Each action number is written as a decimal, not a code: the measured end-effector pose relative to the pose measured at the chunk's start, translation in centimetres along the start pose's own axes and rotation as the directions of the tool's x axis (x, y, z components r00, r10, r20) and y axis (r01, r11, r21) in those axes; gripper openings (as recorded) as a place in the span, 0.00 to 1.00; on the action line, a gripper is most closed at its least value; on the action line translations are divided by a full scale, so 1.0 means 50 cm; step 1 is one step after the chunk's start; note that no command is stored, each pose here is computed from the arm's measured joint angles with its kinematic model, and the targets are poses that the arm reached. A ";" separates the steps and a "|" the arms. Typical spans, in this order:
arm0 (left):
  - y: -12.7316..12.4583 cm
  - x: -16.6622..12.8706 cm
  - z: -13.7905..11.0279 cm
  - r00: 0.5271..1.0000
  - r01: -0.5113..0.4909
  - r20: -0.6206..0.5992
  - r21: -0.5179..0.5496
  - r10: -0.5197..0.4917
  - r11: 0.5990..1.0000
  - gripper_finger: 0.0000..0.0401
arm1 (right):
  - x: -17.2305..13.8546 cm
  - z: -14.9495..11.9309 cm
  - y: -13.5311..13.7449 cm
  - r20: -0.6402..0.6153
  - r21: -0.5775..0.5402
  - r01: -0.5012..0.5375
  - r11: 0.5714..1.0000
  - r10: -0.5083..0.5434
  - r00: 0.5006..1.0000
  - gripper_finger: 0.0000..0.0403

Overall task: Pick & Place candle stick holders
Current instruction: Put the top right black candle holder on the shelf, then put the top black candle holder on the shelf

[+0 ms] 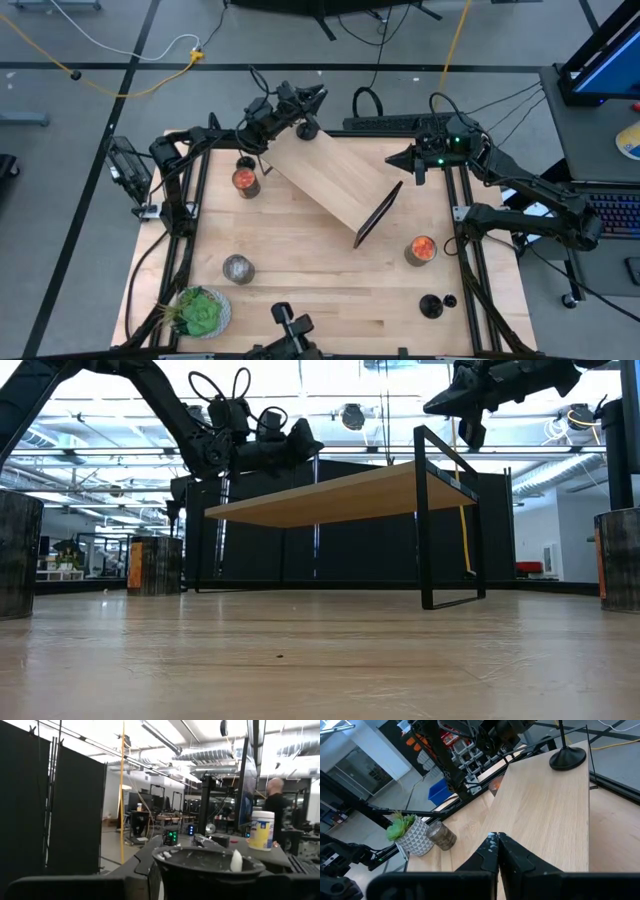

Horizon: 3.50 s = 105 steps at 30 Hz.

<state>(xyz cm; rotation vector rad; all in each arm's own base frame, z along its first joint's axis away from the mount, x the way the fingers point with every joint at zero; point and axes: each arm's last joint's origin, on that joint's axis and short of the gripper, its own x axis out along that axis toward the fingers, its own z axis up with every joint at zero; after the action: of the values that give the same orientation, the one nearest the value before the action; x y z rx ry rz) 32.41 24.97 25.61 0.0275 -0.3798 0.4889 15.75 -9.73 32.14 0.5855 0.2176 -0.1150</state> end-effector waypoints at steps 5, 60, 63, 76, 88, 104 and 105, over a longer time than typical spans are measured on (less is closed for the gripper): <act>-0.001 0.000 0.000 1.000 0.001 0.000 -0.019 -0.001 1.000 0.29 | 0.000 0.000 0.000 0.000 0.000 0.000 1.000 0.000 1.000 0.00; -0.050 -0.059 0.078 0.822 -0.098 -0.553 0.099 0.137 0.990 0.53 | -0.001 0.001 -0.001 0.001 -0.018 -0.001 1.000 0.001 1.000 0.00; -0.053 -0.066 0.095 0.817 -0.099 -0.559 0.106 0.142 0.989 0.53 | -0.001 0.001 -0.001 0.004 -0.025 -0.002 1.000 0.002 1.000 0.00; -0.070 -0.094 0.125 0.759 -0.095 -0.636 0.100 0.137 0.990 0.53 | -0.001 0.002 -0.001 0.007 -0.048 -0.002 0.999 0.003 1.000 0.00; -0.093 -0.133 0.161 0.683 -0.119 -0.713 0.104 0.157 0.987 0.53 | -0.001 0.002 -0.001 0.007 -0.048 -0.002 0.999 0.003 1.000 0.00; -0.136 -0.228 0.264 0.623 -0.136 -0.765 0.102 0.165 0.985 0.53 | -0.009 0.006 -0.006 0.032 -0.114 0.033 0.993 -0.029 0.999 0.00; -0.138 -0.236 0.268 0.609 -0.147 -0.775 0.097 0.167 0.984 0.53 | -0.012 0.007 -0.006 0.040 -0.125 0.037 0.991 -0.032 0.999 0.00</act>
<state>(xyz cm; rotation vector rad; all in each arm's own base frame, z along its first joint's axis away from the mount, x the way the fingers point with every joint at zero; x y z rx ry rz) 21.33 11.99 34.21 -0.2010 0.5083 0.6330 15.16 -10.16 32.42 0.4540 0.1971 -0.1445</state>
